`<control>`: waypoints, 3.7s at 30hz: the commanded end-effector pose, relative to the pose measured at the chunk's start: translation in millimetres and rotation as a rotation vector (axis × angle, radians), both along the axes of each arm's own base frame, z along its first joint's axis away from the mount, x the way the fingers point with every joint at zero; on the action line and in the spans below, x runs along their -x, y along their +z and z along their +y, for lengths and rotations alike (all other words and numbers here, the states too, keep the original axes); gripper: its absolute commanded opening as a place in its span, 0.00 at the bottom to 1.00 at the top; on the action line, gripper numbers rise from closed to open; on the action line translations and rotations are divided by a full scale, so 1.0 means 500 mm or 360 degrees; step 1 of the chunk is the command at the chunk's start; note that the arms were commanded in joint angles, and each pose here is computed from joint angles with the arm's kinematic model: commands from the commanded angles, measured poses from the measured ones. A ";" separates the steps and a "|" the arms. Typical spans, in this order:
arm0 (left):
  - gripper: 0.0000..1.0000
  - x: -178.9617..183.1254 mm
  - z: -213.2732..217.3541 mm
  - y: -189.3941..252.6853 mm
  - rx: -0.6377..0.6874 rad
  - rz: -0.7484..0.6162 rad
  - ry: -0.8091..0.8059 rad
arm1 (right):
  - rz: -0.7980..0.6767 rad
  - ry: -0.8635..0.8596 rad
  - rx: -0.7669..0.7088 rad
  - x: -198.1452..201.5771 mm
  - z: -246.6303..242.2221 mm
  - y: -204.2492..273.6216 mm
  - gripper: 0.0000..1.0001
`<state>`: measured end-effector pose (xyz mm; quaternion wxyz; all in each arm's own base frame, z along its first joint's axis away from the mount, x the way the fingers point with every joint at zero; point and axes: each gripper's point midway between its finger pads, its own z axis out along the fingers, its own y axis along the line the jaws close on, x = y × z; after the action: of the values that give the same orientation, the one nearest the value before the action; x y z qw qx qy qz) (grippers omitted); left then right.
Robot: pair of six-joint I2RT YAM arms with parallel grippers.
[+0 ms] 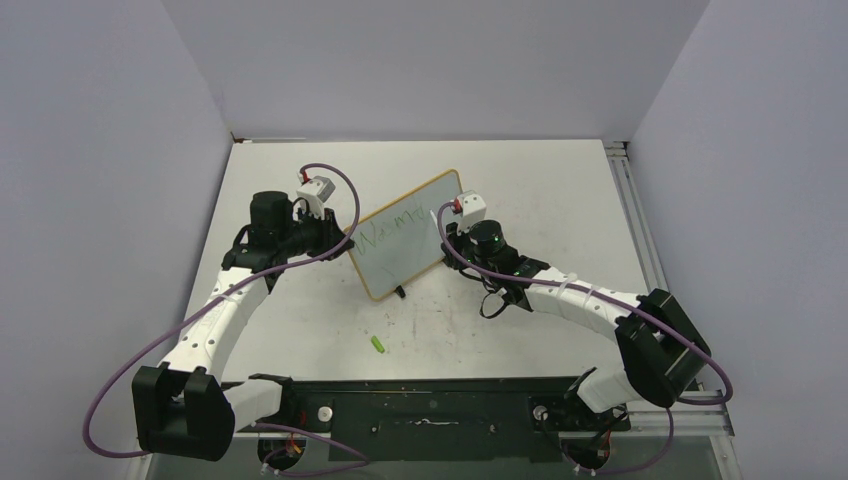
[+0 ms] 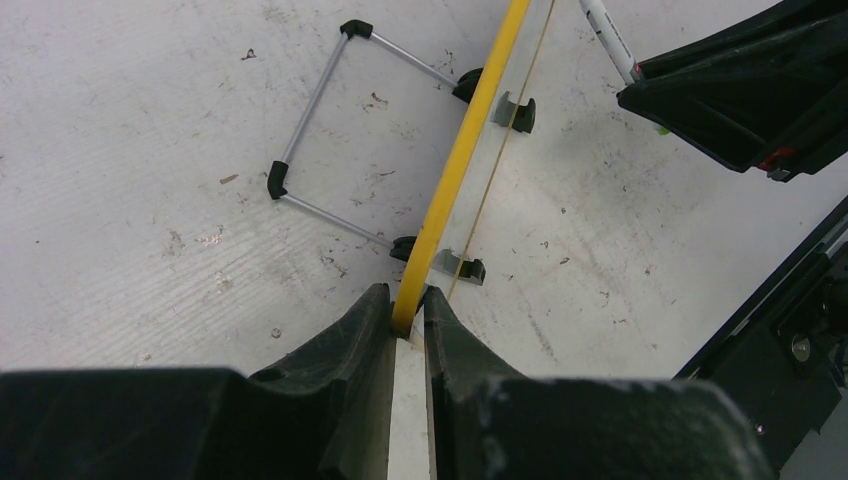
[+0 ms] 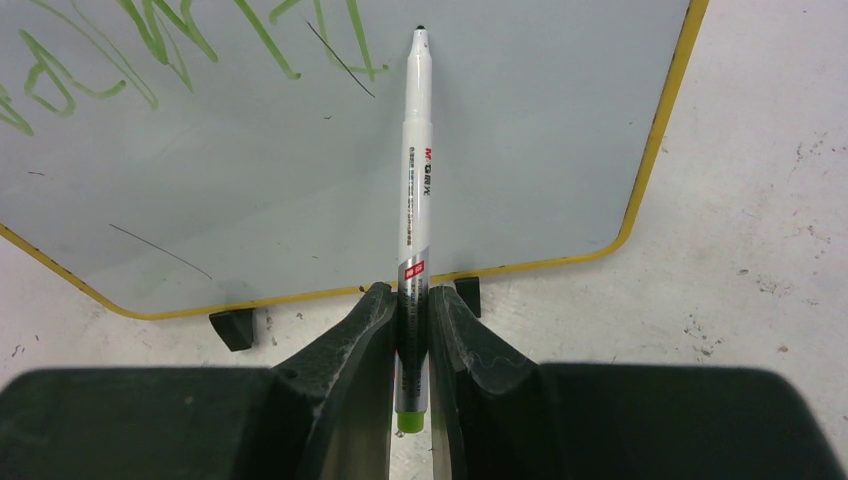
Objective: Write a sentence on the whiteboard
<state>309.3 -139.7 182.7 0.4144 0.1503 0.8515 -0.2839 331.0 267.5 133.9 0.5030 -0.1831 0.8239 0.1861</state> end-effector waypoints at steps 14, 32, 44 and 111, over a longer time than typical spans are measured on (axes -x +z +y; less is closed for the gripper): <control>0.02 -0.005 0.007 0.023 -0.0044 -0.0055 0.0015 | 0.0006 0.0032 -0.0019 0.012 -0.004 0.023 0.05; 0.81 0.008 0.077 0.130 -0.0254 -0.0487 0.0322 | 0.0472 0.0561 -0.0003 0.167 0.022 0.098 0.05; 0.78 0.215 -0.149 0.137 -0.0545 -0.0830 -0.0551 | 0.1011 0.1137 -0.0294 0.297 0.034 0.127 0.05; 0.00 0.307 -0.280 0.017 -0.0583 -0.0682 -0.1016 | 0.0919 0.1360 -0.0515 0.372 0.082 0.205 0.27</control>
<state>155.1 -276.3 185.5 0.4345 0.5325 0.6990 -0.1974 152.3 309.2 217.3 0.1371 -0.3432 0.7716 0.5177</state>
